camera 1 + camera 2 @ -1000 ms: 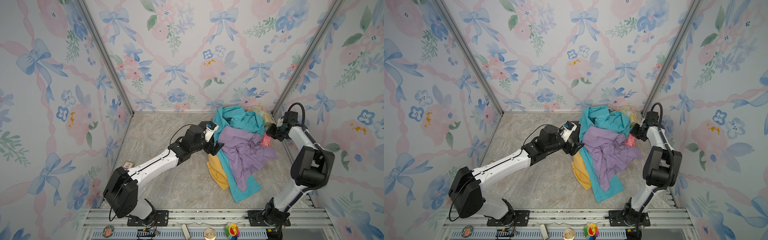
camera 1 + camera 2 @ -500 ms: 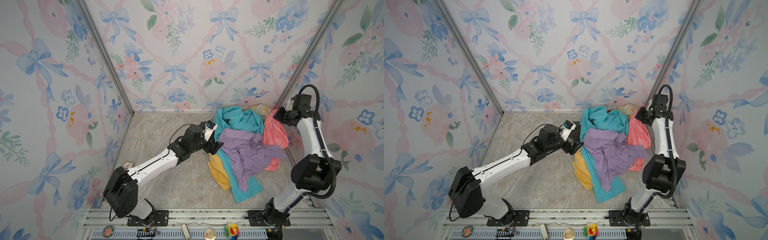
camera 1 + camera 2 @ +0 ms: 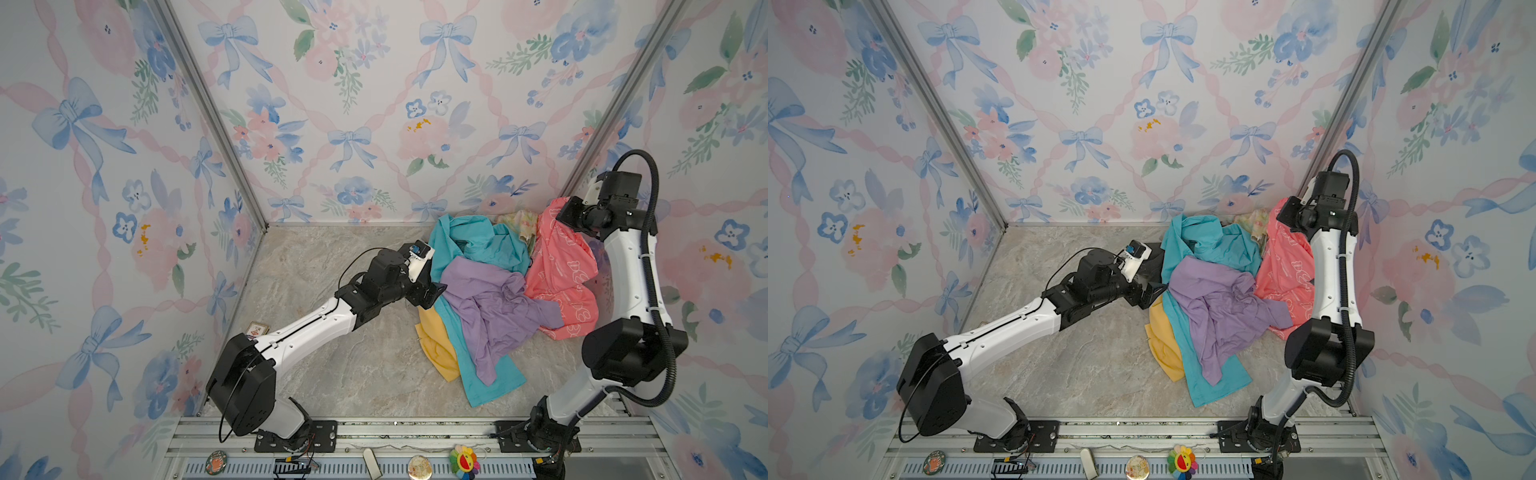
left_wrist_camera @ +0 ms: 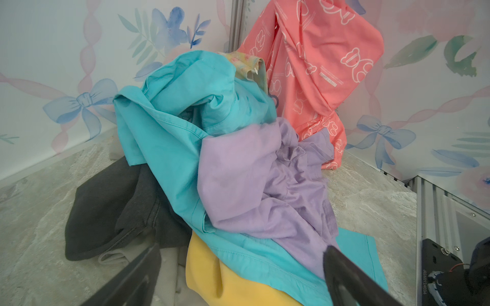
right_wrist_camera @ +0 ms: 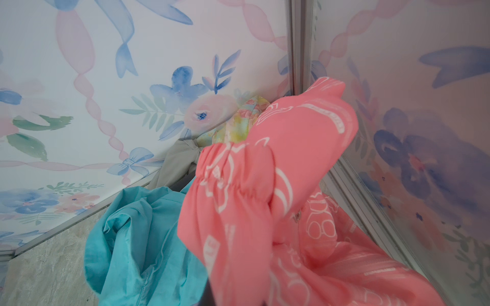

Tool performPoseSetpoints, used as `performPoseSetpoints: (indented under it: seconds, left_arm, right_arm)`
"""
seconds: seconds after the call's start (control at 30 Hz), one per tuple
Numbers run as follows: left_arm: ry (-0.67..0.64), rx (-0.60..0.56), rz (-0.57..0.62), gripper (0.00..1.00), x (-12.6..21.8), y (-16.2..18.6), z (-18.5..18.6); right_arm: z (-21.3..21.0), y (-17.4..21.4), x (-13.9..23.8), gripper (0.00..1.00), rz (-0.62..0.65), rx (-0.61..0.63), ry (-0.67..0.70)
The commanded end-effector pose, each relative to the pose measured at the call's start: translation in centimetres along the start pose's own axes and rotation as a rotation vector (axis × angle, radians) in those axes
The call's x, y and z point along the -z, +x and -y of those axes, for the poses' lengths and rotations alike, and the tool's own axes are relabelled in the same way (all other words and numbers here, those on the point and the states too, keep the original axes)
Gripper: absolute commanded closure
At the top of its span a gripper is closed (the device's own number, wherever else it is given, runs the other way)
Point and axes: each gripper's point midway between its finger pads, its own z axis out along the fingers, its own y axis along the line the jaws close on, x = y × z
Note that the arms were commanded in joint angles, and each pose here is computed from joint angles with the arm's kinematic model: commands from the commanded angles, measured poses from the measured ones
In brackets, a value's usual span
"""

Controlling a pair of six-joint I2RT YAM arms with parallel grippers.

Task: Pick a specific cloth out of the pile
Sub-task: 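Lift the pink jacket out of the pile with the right gripper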

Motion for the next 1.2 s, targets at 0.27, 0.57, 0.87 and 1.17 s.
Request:
performPoseSetpoints:
  seconds: [0.27, 0.57, 0.87, 1.17]
  left_arm:
    - [-0.003, 0.014, 0.031, 0.03, 0.1, -1.1, -0.4]
    - [-0.008, 0.021, 0.034, 0.03, 0.1, -1.0, -0.5]
    - [-0.026, 0.021, 0.050, 0.03, 0.3, -1.2, -0.8]
    - [-0.074, 0.035, 0.097, 0.04, 1.2, -2.0, -2.2]
  right_arm:
    - [-6.8, -7.4, 9.3, 1.00, 0.309, 0.107, -0.132]
    - [-9.9, -9.8, 15.4, 1.00, 0.476, 0.151, -0.213]
    - [-12.6, -11.5, 19.7, 1.00, 0.590, 0.174, -0.313]
    - [-15.8, -11.8, 24.6, 1.00, 0.662, 0.211, -0.405]
